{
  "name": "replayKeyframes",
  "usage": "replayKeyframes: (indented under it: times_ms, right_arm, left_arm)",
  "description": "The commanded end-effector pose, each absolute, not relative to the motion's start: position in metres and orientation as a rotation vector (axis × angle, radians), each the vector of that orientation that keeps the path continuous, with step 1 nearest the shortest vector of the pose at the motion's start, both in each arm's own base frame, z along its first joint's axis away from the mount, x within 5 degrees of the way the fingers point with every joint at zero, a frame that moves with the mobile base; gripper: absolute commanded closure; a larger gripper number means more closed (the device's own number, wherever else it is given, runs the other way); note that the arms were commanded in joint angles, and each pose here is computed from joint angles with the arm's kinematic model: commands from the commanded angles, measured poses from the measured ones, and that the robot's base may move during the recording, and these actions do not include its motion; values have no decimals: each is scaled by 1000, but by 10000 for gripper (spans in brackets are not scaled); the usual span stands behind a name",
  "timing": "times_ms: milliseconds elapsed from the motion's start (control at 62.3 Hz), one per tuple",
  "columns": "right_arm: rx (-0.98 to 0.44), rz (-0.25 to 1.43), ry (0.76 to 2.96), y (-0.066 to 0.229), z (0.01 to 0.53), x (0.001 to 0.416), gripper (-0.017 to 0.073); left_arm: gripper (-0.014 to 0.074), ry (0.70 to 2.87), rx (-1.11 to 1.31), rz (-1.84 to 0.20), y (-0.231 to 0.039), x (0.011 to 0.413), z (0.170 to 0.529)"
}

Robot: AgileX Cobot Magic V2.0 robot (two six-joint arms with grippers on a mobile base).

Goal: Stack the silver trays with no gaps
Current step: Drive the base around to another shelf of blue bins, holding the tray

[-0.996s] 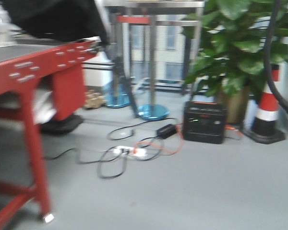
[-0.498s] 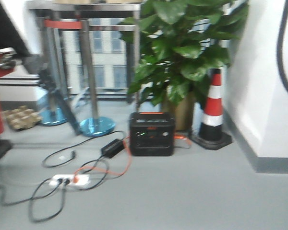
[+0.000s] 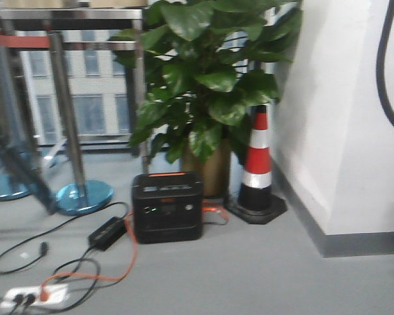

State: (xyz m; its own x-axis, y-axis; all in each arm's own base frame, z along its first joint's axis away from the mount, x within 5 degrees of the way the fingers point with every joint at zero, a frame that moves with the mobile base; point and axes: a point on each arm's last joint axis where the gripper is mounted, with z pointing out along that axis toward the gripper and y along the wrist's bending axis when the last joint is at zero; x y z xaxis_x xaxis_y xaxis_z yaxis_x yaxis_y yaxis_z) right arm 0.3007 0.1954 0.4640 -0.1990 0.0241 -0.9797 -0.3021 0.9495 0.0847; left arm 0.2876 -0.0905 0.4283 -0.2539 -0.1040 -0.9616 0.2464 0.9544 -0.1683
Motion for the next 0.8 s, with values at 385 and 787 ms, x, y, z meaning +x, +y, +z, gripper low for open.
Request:
replayKeyframes:
  times_ms: [385,787]
  right_arm:
    - [-301,515,1587,220,477,291,638]
    - [-303,519,1582,221,478,290,638]
  left_arm:
    - [610,1719,129,-387,-100,283,439]
    - [610,1719,129,-387,-100,283,439]
